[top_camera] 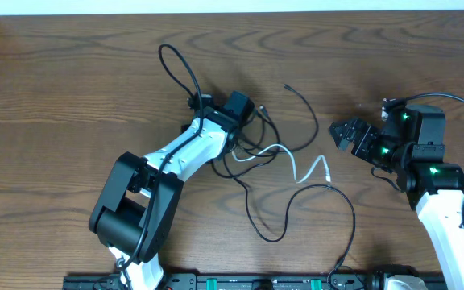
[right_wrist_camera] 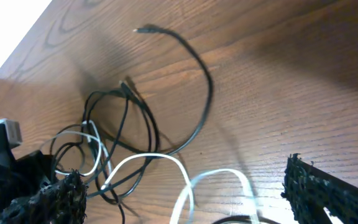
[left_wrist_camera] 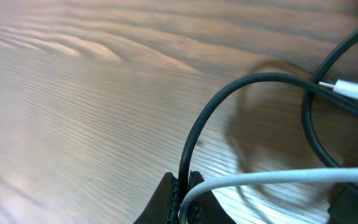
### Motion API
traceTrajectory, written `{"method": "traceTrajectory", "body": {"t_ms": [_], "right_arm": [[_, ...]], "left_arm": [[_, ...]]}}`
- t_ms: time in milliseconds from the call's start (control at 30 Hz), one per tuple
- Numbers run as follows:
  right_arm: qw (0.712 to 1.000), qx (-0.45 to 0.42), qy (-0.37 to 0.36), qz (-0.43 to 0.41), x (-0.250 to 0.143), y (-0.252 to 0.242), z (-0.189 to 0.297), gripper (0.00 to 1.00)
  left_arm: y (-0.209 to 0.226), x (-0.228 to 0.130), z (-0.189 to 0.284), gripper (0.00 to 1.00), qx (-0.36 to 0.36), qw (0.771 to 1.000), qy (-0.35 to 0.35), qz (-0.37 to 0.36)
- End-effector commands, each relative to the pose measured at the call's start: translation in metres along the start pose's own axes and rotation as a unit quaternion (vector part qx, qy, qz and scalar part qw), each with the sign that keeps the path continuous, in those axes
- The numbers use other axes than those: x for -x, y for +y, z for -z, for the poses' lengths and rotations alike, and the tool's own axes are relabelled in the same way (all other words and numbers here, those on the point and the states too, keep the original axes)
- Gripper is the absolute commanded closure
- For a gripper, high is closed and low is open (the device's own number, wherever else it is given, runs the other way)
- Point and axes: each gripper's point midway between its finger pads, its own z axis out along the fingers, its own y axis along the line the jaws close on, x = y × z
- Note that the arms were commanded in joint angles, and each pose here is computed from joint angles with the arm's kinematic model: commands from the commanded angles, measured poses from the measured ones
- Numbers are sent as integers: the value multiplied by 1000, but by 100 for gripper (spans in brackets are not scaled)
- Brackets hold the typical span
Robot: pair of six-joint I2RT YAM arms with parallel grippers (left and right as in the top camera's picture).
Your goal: Untangle cables
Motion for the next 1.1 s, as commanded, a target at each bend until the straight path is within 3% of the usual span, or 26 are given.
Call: {"method": "traceTrajectory", "body": {"t_ms": [0,233,567,733,1067], "right_arm": [[1000,0,4,3,-1,1,-2,1],[1000,0,4,3,-1,1,-2,1],[1000,15,9,5,-3,7,-2,1],[998,62,16,19,-3,24,0,1],[978,164,34,126,-17,70,3,1]], "left_arm": [[37,31,15,93,88,993,-73,-29],[52,58,43,92,77,990,-118,6],[45,94,107,92,-73,979,-189,-32],[50,105,157,92,-179,955,-235,-10],[49,108,233,93,-345,892,-291,12]]}}
